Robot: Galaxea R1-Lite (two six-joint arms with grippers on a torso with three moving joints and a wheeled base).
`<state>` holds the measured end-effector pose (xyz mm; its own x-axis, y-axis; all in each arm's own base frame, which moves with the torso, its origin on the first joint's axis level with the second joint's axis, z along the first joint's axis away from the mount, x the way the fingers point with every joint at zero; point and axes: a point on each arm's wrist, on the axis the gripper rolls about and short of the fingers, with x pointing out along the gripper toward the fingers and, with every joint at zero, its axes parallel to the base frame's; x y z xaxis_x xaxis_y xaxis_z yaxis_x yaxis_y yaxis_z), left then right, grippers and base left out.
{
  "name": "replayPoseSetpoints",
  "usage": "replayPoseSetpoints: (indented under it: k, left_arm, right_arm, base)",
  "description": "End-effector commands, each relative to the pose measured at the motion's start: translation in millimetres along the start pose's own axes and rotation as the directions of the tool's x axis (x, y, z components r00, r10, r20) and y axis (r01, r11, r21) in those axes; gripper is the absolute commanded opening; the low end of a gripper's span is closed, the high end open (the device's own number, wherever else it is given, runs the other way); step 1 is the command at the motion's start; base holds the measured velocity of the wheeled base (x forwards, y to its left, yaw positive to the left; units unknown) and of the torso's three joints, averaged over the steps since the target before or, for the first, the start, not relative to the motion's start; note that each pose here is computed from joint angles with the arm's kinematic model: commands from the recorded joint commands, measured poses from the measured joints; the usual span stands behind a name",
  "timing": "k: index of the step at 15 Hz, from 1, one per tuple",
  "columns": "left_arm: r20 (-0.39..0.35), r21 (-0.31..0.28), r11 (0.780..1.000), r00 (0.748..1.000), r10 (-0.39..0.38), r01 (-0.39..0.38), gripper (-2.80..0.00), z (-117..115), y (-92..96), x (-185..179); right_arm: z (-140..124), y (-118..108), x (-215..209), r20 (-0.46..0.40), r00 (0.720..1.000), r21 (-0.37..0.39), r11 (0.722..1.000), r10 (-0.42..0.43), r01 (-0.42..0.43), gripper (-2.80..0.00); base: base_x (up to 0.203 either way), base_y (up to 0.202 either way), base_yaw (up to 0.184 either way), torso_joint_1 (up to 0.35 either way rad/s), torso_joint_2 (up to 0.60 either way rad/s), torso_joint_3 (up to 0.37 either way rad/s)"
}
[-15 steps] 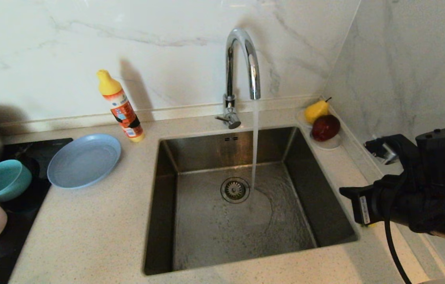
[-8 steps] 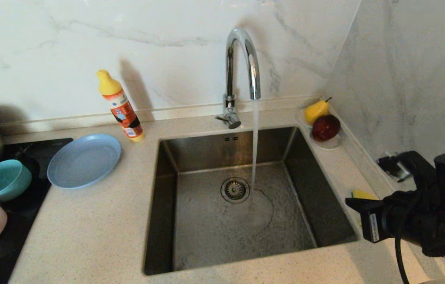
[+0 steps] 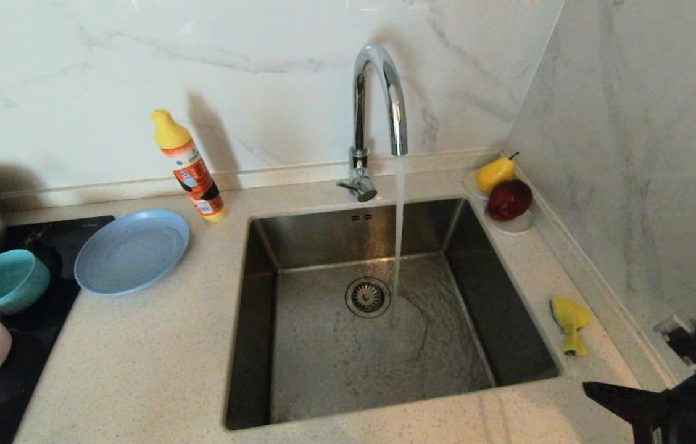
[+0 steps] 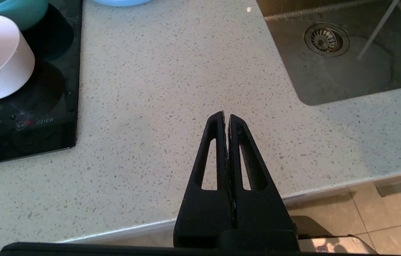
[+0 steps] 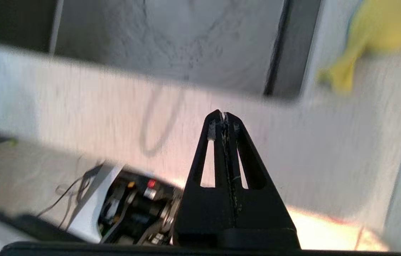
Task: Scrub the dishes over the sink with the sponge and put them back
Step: Turn off the faucet
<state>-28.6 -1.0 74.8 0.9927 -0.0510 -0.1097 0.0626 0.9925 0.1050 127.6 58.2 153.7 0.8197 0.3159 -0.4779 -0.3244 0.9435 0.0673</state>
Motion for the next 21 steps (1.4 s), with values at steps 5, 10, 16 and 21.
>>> replayPoseSetpoints:
  k: [5, 10, 16, 21]
  left_arm:
    - [-0.003, 0.0, 1.0, 1.0, 0.0, 0.0, -2.8, -0.3, 0.0, 0.2]
    - [-0.002, 0.001, 1.0, 1.0, -0.001, 0.001, -2.8, 0.0, 0.0, 0.1]
    - [-0.003, 0.0, 1.0, 1.0, -0.001, 0.001, -2.8, -0.3, 0.0, 0.2]
    - [-0.003, 0.0, 1.0, 1.0, 0.0, 0.0, -2.8, -0.3, 0.0, 0.2]
  right_arm:
    - [-35.4, -18.3, -56.4, 0.172, 0.985, 0.07, 0.997, -0.022, 0.01, -2.8]
    - [-76.1, -20.1, -86.7, 0.32, 0.931, 0.074, 0.985, -0.174, 0.159, -2.8]
    - [-134.5, -13.8, -98.8, 0.377, 0.883, 0.014, 0.955, -0.279, 0.296, -2.8]
    - [-145.4, -10.5, -104.6, 0.475, 0.831, 0.021, 0.948, -0.289, 0.318, -2.8]
  base:
    - [0.0, 0.0, 0.0, 0.0, 0.0, 0.0]
    - [0.0, 0.0, 0.0, 0.0, 0.0, 0.0]
    - [0.0, 0.0, 0.0, 0.0, 0.0, 0.0]
    - [0.0, 0.0, 0.0, 0.0, 0.0, 0.0]
